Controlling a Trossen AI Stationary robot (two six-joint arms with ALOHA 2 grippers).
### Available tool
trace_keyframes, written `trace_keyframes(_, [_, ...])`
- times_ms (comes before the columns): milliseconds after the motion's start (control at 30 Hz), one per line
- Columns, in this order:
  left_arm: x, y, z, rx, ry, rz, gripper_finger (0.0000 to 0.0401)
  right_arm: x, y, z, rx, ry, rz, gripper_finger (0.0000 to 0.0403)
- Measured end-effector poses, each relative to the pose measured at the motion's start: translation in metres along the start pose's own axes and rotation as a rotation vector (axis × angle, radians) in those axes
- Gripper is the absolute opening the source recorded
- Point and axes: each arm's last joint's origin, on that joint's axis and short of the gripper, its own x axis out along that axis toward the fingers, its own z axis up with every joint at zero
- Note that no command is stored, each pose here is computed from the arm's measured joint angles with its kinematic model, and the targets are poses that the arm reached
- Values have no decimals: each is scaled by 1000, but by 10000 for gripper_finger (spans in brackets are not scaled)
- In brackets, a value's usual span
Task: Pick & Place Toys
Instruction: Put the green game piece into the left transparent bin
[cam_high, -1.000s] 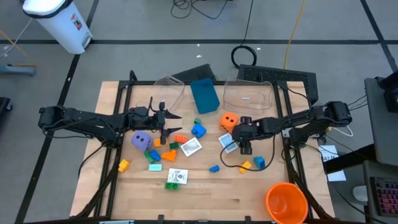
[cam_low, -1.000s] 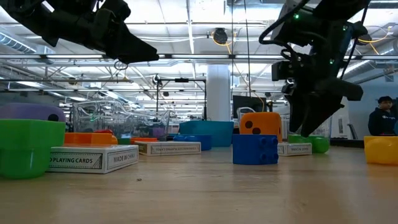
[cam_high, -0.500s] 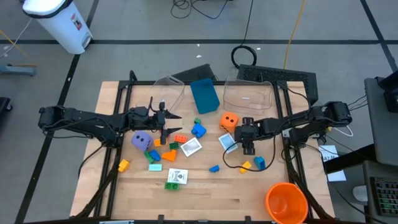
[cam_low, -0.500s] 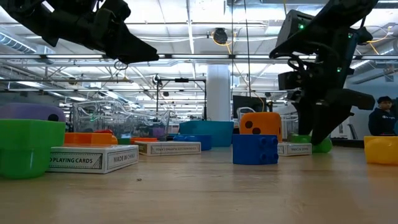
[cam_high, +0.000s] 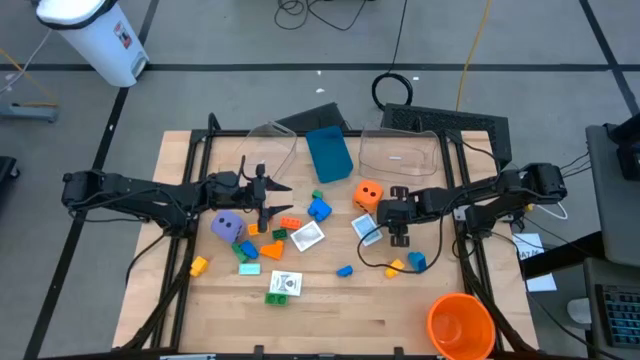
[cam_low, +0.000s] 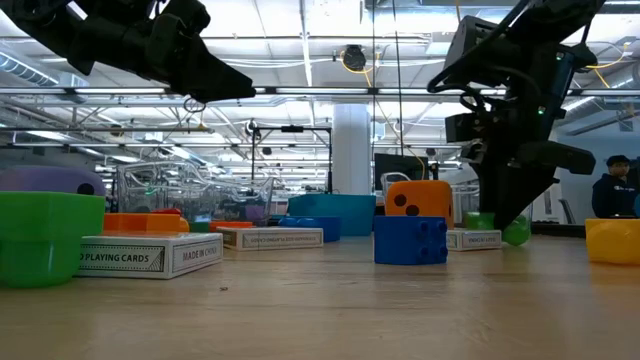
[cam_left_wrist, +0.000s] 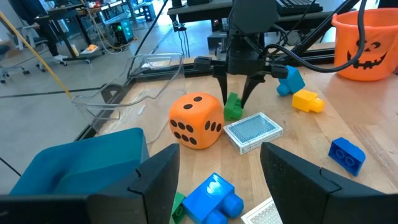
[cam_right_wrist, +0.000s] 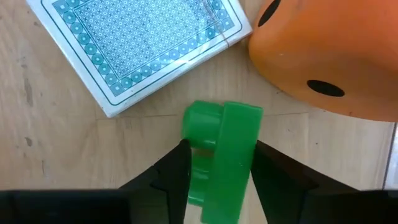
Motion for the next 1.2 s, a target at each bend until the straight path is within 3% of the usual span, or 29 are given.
trace_keyframes(467, [0,0,0,0,0,0,230,0,0,-1,-7,8,0,83])
trace_keyframes(1200, [0,0,0,0,-1,0,230,-10,-2,-3,-20,-22,4,77])
